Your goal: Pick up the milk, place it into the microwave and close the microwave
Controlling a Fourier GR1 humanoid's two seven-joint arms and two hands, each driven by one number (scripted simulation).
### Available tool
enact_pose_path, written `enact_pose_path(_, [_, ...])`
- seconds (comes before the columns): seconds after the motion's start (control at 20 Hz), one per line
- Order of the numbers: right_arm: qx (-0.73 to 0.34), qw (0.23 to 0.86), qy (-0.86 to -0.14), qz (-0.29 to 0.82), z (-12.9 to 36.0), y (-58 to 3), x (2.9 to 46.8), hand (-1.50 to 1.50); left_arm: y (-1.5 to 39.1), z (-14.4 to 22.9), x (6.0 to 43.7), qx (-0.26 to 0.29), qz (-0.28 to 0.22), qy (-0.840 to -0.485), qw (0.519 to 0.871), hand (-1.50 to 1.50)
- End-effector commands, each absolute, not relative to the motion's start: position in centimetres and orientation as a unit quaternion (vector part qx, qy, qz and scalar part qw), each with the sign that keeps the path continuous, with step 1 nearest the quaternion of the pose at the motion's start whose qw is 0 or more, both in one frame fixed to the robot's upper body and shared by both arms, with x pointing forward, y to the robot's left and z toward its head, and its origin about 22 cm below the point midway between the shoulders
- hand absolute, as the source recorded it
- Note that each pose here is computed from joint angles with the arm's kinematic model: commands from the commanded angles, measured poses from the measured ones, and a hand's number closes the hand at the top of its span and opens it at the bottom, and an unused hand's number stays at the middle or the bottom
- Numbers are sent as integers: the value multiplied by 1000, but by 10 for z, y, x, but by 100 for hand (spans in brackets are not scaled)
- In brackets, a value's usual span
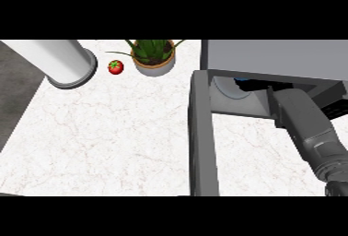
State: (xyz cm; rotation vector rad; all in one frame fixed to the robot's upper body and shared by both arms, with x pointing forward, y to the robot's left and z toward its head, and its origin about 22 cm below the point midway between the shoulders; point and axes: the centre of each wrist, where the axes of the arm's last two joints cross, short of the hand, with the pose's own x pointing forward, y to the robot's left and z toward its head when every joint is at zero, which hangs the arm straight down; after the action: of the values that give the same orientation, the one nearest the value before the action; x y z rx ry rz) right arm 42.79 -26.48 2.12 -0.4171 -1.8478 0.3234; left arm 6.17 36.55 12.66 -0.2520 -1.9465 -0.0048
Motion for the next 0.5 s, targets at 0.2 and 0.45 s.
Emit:
enact_pose_path(0.2, [-245,570,-775,123,44,-285,435,150,364,133,71,-121,-20,-827,548,-150])
enact_pose_path(0.45, [-265,565,-773,110,56,-298,438,150,366,134,77,-121,-20,-826,550,-150])
